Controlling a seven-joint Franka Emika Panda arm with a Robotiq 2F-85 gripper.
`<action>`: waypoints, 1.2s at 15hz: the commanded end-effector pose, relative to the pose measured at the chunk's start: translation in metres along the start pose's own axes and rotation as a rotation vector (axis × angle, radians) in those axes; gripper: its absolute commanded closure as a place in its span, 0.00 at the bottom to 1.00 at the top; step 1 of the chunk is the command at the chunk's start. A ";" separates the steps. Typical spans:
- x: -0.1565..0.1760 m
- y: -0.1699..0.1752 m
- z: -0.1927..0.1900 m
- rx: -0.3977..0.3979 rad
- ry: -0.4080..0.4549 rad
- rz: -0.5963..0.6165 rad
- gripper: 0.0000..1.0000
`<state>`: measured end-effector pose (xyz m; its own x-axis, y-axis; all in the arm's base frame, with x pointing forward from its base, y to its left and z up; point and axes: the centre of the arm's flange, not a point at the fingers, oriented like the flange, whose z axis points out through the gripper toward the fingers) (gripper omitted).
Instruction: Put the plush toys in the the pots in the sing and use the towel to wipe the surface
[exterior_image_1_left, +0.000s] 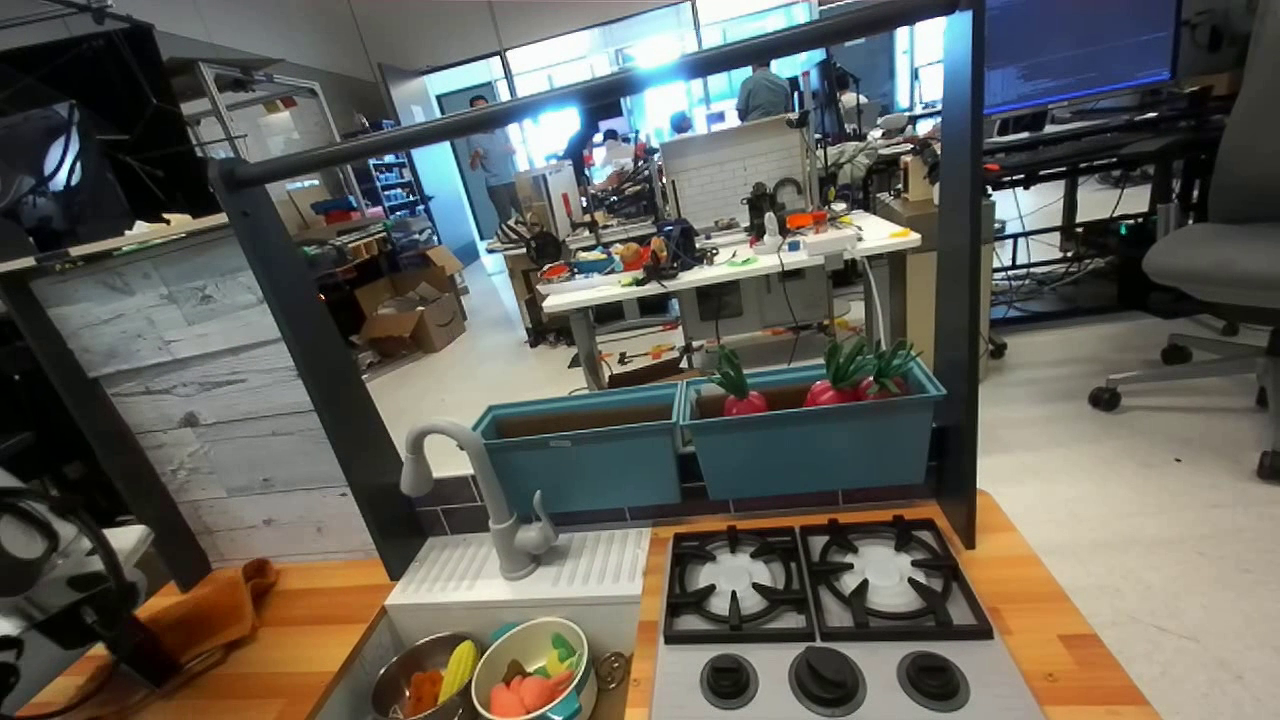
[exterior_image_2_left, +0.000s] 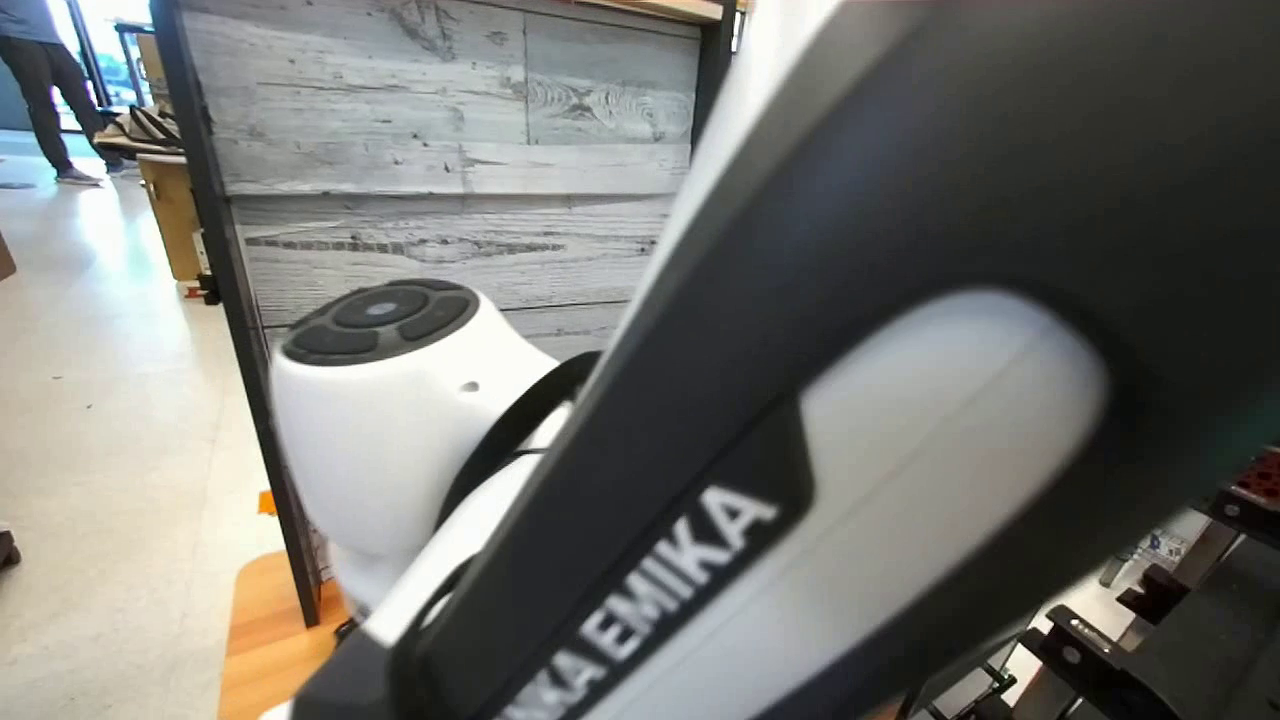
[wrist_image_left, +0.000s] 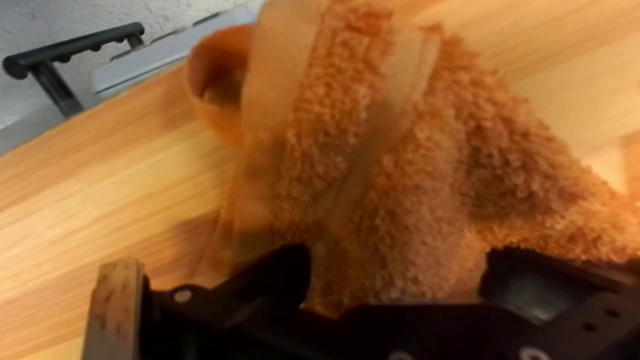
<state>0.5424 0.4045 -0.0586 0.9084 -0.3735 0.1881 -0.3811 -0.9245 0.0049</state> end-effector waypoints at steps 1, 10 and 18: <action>0.028 0.083 0.031 -0.107 0.047 0.163 0.00; -0.014 0.032 0.031 -0.004 0.030 -0.041 0.00; -0.078 -0.018 0.015 0.059 -0.033 -0.315 0.00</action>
<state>0.4789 0.4648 -0.0577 0.9780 -0.1015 0.1822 -0.0972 -0.9947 -0.0319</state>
